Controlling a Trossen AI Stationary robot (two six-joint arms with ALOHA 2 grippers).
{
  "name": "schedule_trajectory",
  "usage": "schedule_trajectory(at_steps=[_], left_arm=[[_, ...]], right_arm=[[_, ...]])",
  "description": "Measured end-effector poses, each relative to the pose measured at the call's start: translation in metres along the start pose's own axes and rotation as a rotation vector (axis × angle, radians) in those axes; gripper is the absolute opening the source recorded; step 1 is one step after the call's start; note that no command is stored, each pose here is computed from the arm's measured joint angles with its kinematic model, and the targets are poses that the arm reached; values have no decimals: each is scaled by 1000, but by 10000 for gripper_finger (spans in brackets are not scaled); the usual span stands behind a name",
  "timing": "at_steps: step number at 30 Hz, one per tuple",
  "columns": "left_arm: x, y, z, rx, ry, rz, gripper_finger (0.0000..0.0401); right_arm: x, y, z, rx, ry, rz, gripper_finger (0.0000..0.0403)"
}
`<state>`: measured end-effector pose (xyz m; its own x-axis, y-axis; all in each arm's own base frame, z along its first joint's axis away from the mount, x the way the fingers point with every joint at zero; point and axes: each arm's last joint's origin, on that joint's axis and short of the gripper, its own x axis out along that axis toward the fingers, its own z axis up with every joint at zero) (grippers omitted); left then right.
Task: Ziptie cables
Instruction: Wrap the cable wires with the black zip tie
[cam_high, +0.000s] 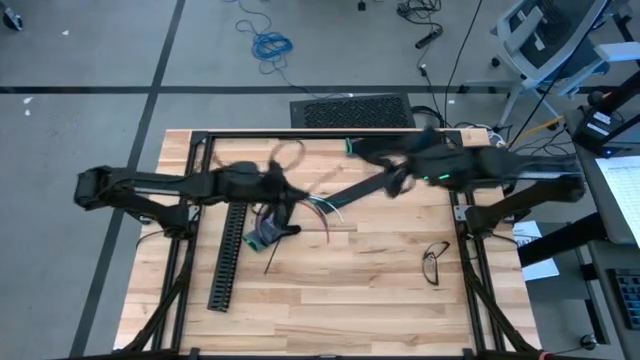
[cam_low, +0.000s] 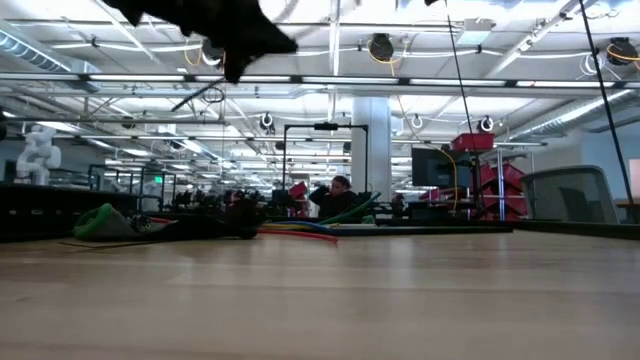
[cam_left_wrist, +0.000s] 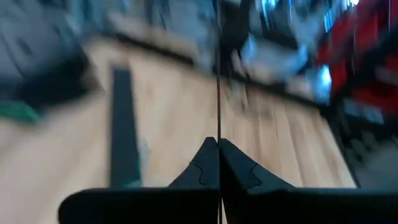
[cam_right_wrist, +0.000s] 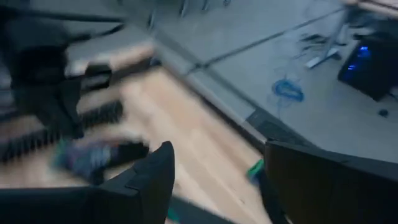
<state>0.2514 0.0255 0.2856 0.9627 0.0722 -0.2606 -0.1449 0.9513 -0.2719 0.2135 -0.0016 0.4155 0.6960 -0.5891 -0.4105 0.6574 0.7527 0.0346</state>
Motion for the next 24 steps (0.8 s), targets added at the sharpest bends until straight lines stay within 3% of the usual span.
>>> schedule_trajectory(at_steps=[3, 7, 17, 24], left_arm=[[-18, 0, 10, -2, -228, 42, 0], [-29, 0, 13, -28, -461, 36, 0], [-25, -7, 5, -103, -577, -117, 0], [-28, -7, -2, -126, -613, -145, 0]], right_arm=[[-17, -14, -4, 157, -49, 27, 227], [-10, -10, -22, 305, -133, 100, 228], [51, 19, -88, 546, -299, 242, 228], [58, 24, -93, 614, -326, 270, 228]])
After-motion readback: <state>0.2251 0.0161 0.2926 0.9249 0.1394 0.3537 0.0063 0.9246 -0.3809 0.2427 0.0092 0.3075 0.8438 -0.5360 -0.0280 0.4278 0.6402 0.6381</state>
